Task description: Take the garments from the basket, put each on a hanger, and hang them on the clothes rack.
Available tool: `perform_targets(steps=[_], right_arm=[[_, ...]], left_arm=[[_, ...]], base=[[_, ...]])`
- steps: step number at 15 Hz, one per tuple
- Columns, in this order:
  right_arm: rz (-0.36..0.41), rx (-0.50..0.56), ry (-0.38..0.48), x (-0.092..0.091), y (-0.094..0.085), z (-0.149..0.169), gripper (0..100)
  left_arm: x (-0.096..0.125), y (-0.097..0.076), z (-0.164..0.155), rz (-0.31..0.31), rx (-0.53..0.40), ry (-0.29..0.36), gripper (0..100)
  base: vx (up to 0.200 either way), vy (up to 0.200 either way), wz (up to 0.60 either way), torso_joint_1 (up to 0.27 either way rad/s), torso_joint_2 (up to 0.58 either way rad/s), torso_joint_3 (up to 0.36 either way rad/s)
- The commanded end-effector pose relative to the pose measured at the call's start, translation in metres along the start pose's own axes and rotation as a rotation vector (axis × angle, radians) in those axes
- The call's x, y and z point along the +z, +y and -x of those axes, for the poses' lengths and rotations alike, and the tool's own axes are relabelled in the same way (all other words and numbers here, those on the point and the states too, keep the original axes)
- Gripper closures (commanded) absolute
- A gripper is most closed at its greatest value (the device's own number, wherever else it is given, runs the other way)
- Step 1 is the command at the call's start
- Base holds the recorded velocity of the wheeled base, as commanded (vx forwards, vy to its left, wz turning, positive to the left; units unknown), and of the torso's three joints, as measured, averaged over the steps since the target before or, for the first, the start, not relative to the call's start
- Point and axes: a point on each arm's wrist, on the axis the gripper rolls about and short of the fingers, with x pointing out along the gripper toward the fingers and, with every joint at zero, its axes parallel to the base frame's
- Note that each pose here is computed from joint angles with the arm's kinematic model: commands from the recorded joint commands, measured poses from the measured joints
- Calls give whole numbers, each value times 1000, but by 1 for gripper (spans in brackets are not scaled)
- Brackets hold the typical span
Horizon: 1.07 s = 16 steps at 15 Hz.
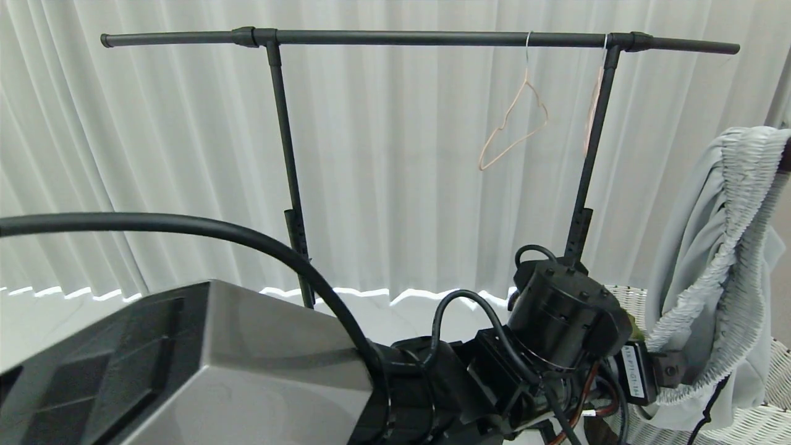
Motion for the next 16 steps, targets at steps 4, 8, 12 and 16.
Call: perform_targets(steps=[4, 8, 12, 16], right_arm=[[4, -5, 2, -1, 0, 1, 100], [3, -14, 3, -1, -1, 2, 100], [8, -10, -68, 7, -1, 3, 100], [20, 43, -135, 12, 8, 1, 100]], left_arm=[[-16, 22, -19, 15, 87, 16, 100], [-21, 13, 6, 0, 132, 7, 100], [-8, -11, 95, -9, 79, -89, 100], [-6, -21, 179, -70, 25, -162, 100]], base=[[0, 0, 0, 0, 0, 0], [0, 0, 0, 0, 0, 0], [0, 0, 0, 0, 0, 0], [0, 0, 0, 0, 0, 0]])
